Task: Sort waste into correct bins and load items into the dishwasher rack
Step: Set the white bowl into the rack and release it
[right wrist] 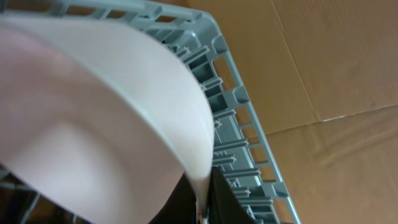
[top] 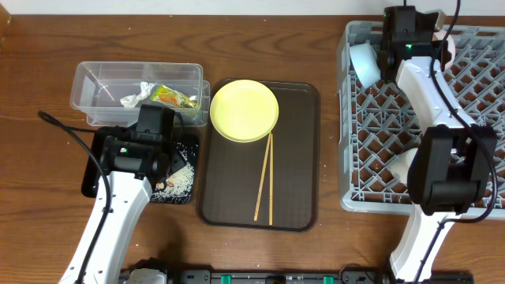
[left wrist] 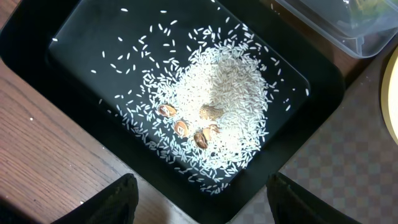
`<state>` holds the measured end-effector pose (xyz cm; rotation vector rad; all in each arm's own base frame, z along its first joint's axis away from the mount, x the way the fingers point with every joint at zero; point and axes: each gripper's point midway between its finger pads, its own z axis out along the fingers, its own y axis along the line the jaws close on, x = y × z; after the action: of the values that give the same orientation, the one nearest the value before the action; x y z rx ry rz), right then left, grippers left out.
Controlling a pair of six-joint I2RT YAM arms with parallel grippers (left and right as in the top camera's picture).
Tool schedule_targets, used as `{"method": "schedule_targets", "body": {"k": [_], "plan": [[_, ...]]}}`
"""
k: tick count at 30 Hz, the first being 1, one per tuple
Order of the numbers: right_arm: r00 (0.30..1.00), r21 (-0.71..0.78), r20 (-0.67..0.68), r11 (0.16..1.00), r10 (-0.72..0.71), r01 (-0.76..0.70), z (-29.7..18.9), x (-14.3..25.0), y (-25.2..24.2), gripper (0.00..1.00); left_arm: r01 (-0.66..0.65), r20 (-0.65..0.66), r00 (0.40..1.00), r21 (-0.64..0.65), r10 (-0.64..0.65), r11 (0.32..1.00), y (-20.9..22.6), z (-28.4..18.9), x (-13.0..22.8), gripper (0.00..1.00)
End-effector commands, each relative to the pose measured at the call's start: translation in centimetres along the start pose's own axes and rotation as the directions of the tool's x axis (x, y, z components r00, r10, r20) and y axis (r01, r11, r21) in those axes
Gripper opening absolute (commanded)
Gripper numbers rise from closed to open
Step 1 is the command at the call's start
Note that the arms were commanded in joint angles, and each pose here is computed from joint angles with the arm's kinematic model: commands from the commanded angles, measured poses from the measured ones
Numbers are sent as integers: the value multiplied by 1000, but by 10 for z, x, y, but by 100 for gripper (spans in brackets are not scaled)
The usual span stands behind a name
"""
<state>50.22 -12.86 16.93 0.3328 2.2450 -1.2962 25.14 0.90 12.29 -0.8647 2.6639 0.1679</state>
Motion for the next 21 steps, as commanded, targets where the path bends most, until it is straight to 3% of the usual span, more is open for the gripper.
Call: {"method": "schedule_targets", "body": {"k": [1, 3, 8, 10, 16, 21], "plan": [[999, -123, 7, 992, -31, 32, -16, 6, 41, 7, 20, 12, 1000, -22, -20, 1000, 4, 2, -3, 69], [999, -129, -8, 991, -39, 38, -21, 12, 43, 8, 20, 12, 1000, -22, -20, 1000, 4, 2, -3, 69], [991, -219, -55, 970, -124, 110, -33, 33, 61, 28, 19, 11, 1000, -22, -19, 1000, 4, 2, -3, 69], [986, -276, -79, 954, -145, 119, -38, 41, 70, 30, 20, 11, 1000, -22, -20, 1000, 4, 2, -3, 69], [985, -301, -129, 951, -116, 73, -44, 51, 66, 32, 20, 11, 1000, -22, -19, 1000, 4, 2, -3, 69], [994, -361, -98, 933, -38, 1, -65, 32, 45, 45, 20, 11, 1000, -22, -19, 1000, 4, 2, -3, 69]]}}
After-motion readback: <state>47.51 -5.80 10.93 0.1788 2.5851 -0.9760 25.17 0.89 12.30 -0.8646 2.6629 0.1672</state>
